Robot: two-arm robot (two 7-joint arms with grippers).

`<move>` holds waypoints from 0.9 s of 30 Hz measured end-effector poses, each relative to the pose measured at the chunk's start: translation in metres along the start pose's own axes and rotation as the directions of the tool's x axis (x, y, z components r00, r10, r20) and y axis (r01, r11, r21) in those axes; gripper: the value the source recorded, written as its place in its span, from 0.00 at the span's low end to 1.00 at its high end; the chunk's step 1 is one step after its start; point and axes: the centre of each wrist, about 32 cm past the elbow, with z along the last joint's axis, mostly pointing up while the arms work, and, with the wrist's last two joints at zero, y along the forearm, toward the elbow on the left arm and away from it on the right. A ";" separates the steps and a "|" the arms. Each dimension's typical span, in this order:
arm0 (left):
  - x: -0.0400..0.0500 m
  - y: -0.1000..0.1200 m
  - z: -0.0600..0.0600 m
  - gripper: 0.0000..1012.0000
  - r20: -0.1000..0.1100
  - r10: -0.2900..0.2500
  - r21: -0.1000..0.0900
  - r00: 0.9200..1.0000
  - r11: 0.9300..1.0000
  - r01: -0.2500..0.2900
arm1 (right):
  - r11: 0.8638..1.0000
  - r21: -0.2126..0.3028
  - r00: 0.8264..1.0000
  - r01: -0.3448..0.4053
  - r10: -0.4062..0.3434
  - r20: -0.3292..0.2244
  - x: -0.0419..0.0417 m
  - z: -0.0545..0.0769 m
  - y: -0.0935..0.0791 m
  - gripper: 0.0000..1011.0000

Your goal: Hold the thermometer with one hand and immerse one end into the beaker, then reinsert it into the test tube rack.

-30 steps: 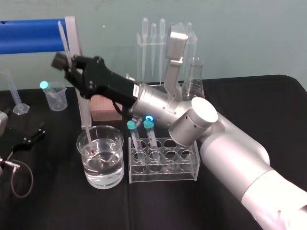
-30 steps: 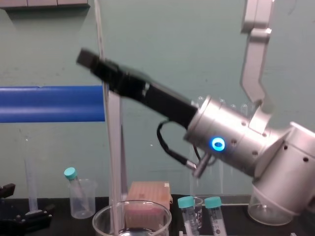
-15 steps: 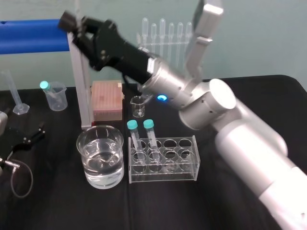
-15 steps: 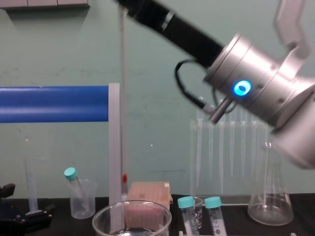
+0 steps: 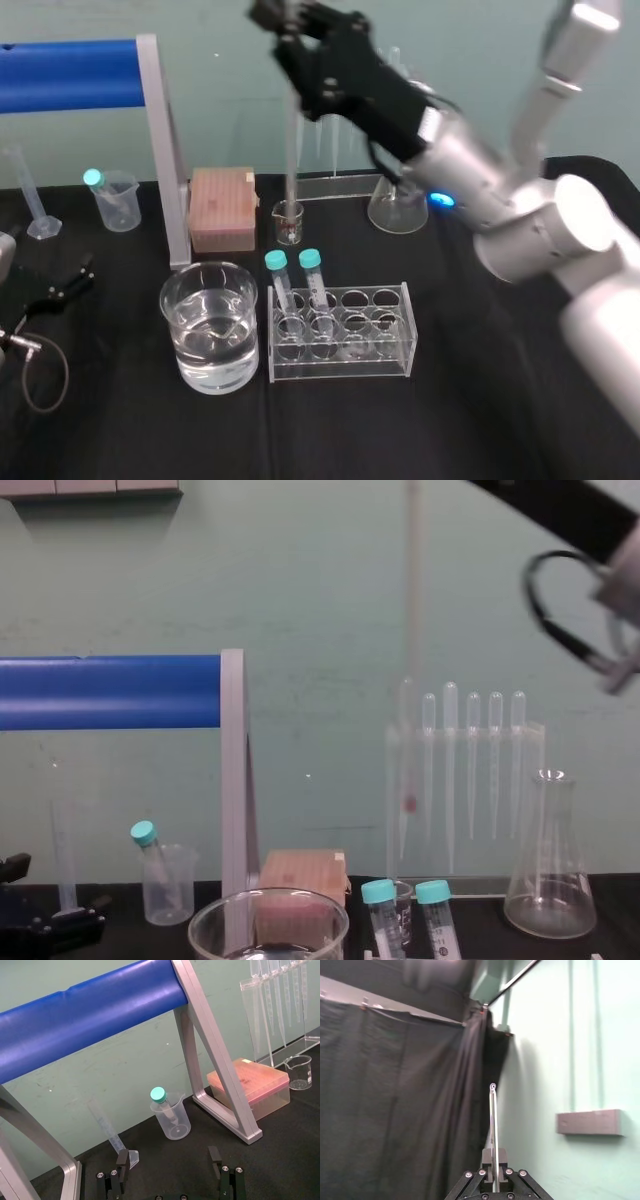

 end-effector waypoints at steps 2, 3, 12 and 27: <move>0.0000 0.000 0.000 1.00 0.000 0.000 0.000 1.000 1.000 0.000 | 0.999 -0.020 0.999 0.039 -0.038 0.024 -0.0019 0.008 -0.015 0.05; 0.0000 0.000 0.000 1.00 0.000 0.000 0.000 1.000 1.000 0.000 | 0.999 -0.020 0.999 0.039 -0.038 0.024 -0.0019 0.008 -0.015 0.05; 0.0000 0.000 0.000 1.00 0.000 0.000 0.000 1.000 1.000 0.000 | 0.982 -0.101 0.986 0.158 -0.152 0.070 -0.0080 0.025 -0.063 0.05; 0.0000 0.000 0.000 1.00 0.000 0.000 0.000 1.000 1.000 0.000 | 0.956 -0.174 0.972 0.234 -0.234 0.023 -0.0061 0.005 -0.097 0.05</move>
